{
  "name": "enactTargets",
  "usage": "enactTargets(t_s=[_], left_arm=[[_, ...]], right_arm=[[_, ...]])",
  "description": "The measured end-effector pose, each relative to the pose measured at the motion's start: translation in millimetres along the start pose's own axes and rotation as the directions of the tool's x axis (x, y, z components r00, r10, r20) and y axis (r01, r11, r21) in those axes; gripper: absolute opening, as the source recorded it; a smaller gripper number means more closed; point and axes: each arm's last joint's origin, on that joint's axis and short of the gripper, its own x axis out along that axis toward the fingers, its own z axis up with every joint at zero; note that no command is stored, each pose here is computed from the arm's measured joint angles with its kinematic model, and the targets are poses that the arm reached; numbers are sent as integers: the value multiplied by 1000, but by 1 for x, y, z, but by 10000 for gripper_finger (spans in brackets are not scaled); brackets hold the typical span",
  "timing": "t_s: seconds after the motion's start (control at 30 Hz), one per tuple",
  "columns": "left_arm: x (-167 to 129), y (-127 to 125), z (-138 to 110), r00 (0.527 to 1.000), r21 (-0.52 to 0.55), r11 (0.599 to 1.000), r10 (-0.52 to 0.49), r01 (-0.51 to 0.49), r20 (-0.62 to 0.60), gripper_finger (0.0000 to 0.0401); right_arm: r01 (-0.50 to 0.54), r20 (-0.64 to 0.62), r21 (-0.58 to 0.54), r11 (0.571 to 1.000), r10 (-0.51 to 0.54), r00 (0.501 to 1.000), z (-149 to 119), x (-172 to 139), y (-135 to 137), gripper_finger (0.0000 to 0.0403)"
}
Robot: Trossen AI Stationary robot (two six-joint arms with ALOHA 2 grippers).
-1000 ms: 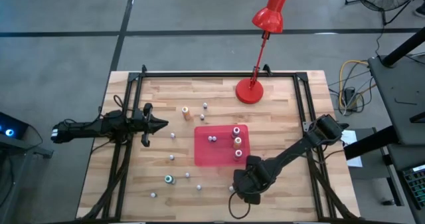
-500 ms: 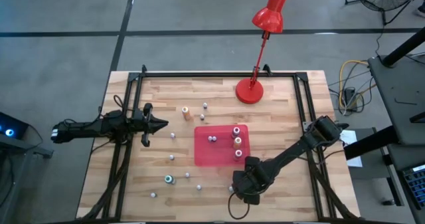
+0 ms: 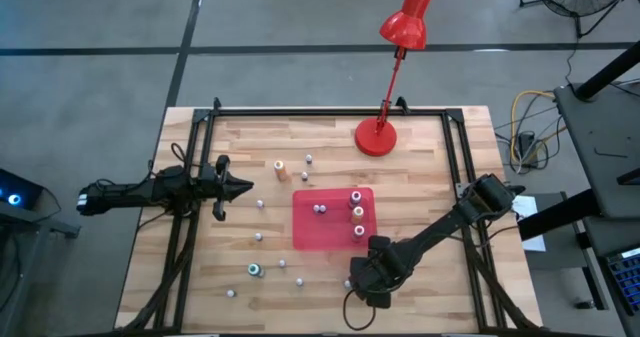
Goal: Pick & Place food coloring
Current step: Put the small black food coloring bottle into the red bin
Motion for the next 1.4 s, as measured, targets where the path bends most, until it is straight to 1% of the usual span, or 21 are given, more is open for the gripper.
enactTargets(t_s=[0.2, 0.43, 0.6, 0.7, 0.87, 1.07, 1.23, 1.4], left_arm=[[0, 0, 0, 1000, 0, 1000, 1, -1, 0, 0], [0, 0, 0, 1000, 0, 1000, 0, 0, 0, 0], [0, 0, 0, 1000, 0, 1000, 0, 0, 1, 0], [0, 0, 0, 1000, 0, 1000, 0, 0, 1, 0], [0, 0, 0, 1000, 0, 1000, 1, -1, 1, 0], [0, 0, 0, 1000, 0, 1000, 0, 0, 0, 0], [0, 0, 0, 1000, 0, 1000, 1, -1, 0, 0], [0, 0, 0, 1000, 0, 1000, 1, -1, 0, 0]], right_arm=[[-1, 0, 1, 1000, 1, 1000, 0, 0, 0, 148], [-4, -3, 8, 1000, 4, 1000, 0, -1, 0, 93], [-14, -26, 8, 1000, 14, 1000, -1, -12, 0, 60], [-13, -28, 7, 1000, 13, 1000, 1, -26, 0, 57], [-18, -22, 11, 1000, 18, 1000, 5, -51, -1, 72], [-24, -13, -4, 1000, 24, 1000, 12, -83, -1, 69], [-44, 20, -25, 999, 44, 999, 24, -109, -3, 69], [-76, 78, -21, 997, 78, 994, 38, -134, -9, 69]])
